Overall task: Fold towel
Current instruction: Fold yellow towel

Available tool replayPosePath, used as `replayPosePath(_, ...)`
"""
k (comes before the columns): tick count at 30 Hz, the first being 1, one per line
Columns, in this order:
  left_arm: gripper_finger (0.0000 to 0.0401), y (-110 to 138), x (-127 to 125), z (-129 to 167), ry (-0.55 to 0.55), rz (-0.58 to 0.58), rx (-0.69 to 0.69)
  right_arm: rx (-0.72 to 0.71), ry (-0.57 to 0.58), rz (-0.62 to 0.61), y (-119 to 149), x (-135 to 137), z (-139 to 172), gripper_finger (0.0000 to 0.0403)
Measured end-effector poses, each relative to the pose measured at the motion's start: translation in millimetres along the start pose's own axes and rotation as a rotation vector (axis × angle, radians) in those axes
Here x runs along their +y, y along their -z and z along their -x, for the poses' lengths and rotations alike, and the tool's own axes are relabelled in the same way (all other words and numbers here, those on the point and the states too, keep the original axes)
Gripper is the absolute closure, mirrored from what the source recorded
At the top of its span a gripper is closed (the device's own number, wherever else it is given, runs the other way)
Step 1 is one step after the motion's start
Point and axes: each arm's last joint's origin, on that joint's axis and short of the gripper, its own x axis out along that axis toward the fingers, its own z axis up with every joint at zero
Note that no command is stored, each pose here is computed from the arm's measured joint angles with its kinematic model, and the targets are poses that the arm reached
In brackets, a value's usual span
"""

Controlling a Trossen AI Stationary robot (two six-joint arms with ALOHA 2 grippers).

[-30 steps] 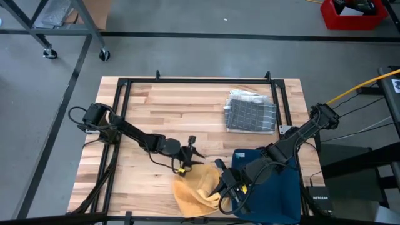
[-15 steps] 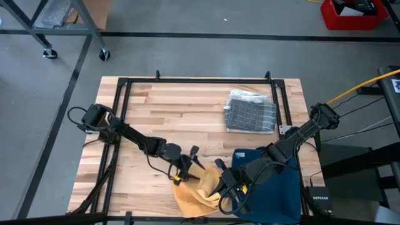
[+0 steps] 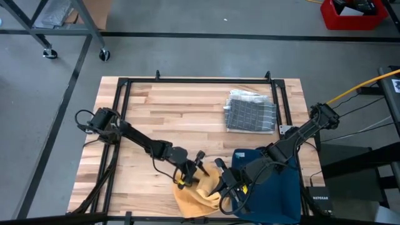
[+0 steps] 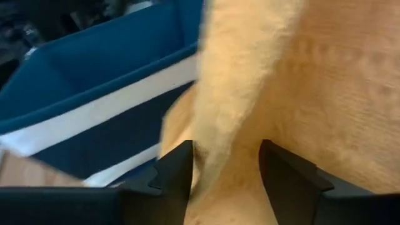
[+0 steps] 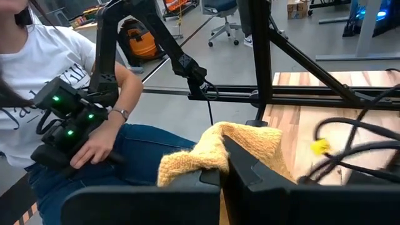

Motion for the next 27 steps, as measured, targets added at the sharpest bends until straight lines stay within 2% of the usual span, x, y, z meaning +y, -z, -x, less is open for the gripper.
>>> replayPosePath(4,0.0275,1.5,-5.4,-1.5,-0.033,-0.033,0.038,0.000,0.001,0.000,0.0,0.0,0.0,0.0402)
replayPosePath(7,0.0325,4.1,-5.6,-1.4,-0.107,-0.033,0.091,0.000,0.001,0.000,0.1,-0.1,0.0,0.0402)
replayPosePath(9,0.0367,4.8,-5.2,-1.3,-0.125,-0.033,0.103,0.000,0.001,0.000,0.1,0.0,0.0,0.0402)
replayPosePath(11,0.0391,3.5,-4.8,0.3,-0.136,-0.025,0.115,0.001,0.001,0.000,0.1,0.0,0.0,0.0402)
replayPosePath(15,0.0393,-2.2,-1.5,5.6,-0.223,-0.064,0.148,0.011,0.004,0.001,1.0,-0.3,0.1,0.0402)
replayPosePath(20,0.0397,-15.7,4.2,26.7,-0.347,-0.171,0.303,0.032,0.010,0.003,3.0,-1.0,0.2,0.0402)
replayPosePath(23,0.0398,-28.2,7.2,47.0,-0.364,-0.224,0.386,0.027,0.021,0.005,2.8,-1.3,0.2,0.0402)
replayPosePath(27,0.0399,-42.1,9.3,76.3,-0.368,-0.255,0.483,-0.007,0.114,0.051,1.3,-3.8,0.3,0.0402)
